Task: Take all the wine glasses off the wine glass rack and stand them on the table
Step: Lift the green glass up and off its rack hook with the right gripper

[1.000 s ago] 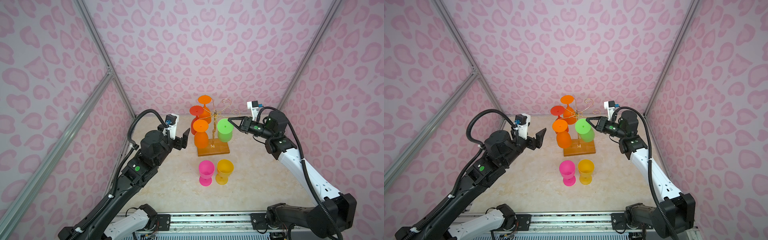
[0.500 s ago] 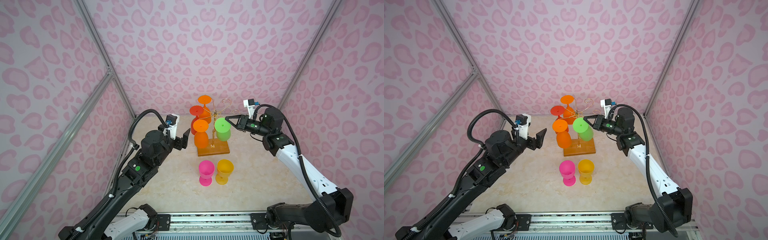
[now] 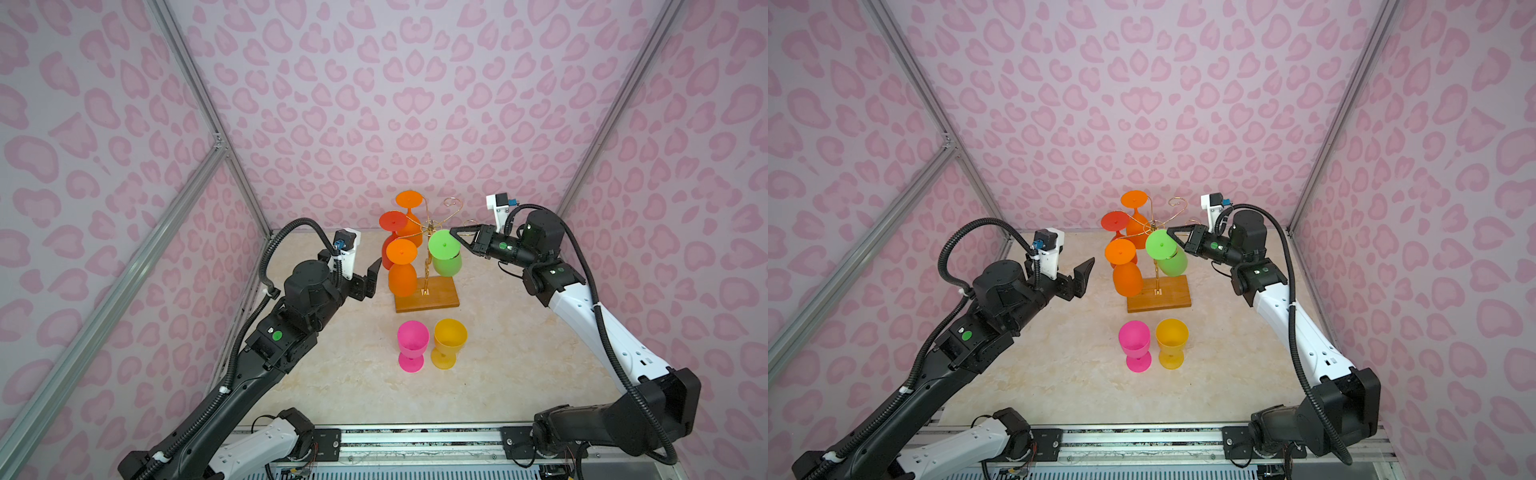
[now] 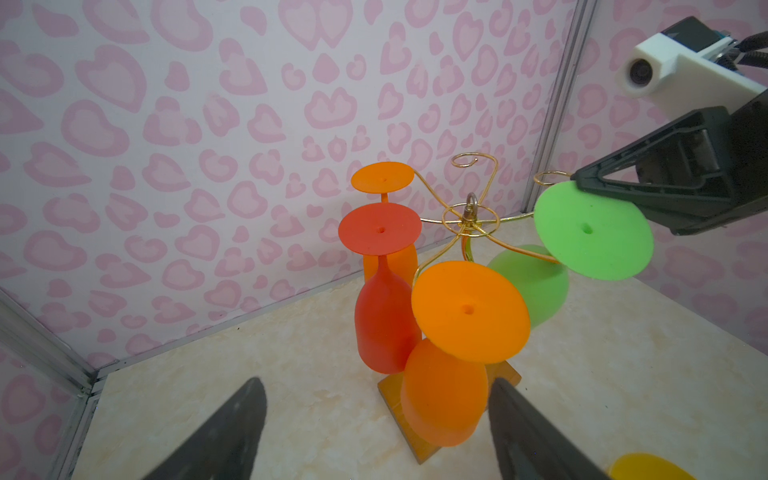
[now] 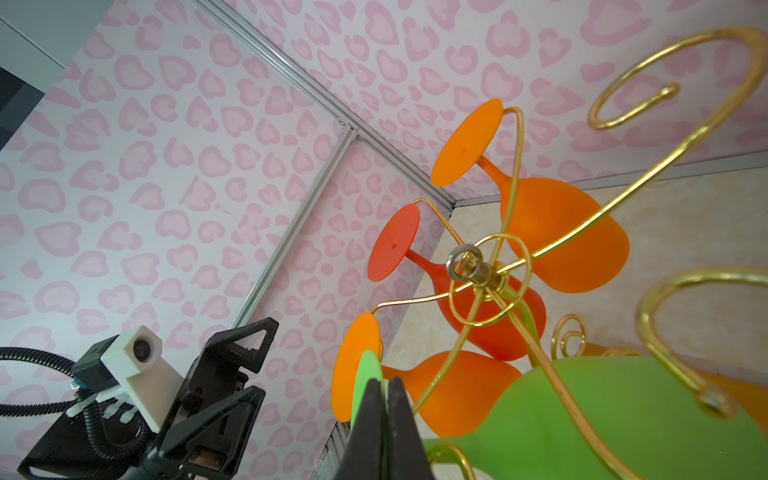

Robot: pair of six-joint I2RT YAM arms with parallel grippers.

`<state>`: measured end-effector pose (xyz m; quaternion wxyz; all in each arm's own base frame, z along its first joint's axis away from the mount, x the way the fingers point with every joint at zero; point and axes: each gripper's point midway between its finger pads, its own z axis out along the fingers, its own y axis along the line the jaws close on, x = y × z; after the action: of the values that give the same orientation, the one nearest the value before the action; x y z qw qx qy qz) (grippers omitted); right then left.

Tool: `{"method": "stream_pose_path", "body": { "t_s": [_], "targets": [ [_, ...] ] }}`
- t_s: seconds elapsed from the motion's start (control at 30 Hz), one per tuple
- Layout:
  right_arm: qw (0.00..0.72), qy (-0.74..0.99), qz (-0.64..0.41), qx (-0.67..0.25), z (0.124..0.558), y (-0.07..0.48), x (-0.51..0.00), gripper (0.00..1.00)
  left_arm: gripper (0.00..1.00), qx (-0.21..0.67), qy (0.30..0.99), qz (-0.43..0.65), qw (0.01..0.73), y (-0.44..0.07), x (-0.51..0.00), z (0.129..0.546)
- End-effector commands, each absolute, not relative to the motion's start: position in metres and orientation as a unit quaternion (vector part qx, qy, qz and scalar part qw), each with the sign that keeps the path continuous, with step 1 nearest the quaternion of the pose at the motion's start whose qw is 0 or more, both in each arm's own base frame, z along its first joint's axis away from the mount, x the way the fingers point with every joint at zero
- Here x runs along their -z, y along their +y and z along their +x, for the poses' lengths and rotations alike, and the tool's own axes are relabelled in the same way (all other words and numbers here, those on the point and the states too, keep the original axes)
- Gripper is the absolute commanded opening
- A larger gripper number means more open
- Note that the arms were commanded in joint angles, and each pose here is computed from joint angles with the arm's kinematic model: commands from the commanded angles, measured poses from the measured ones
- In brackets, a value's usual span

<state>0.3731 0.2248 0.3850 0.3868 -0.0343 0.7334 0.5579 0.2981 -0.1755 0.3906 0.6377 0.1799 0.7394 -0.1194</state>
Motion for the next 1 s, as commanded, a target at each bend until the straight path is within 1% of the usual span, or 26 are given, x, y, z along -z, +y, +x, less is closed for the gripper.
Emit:
{"method": "stream_pose_path", "body": {
  "t_s": [0.0,0.6,0.97],
  "targets": [
    [0.404,0.724,-0.031,-0.558,0.38,0.221,-0.392,0.0,0.85,0.128,0.735,0.177,0.643,-0.177,-0.394,0.298],
    [0.431,0.708,-0.006,-0.559,0.386,0.192,-0.406,0.0,0.85,0.13,0.736,0.181,0.64,-0.179,-0.392,0.298],
    [0.439,0.709,0.005,-0.552,0.365,0.168,-0.407,0.0,0.85,0.133,0.735,0.182,0.639,-0.181,-0.394,0.3]
  ]
}}
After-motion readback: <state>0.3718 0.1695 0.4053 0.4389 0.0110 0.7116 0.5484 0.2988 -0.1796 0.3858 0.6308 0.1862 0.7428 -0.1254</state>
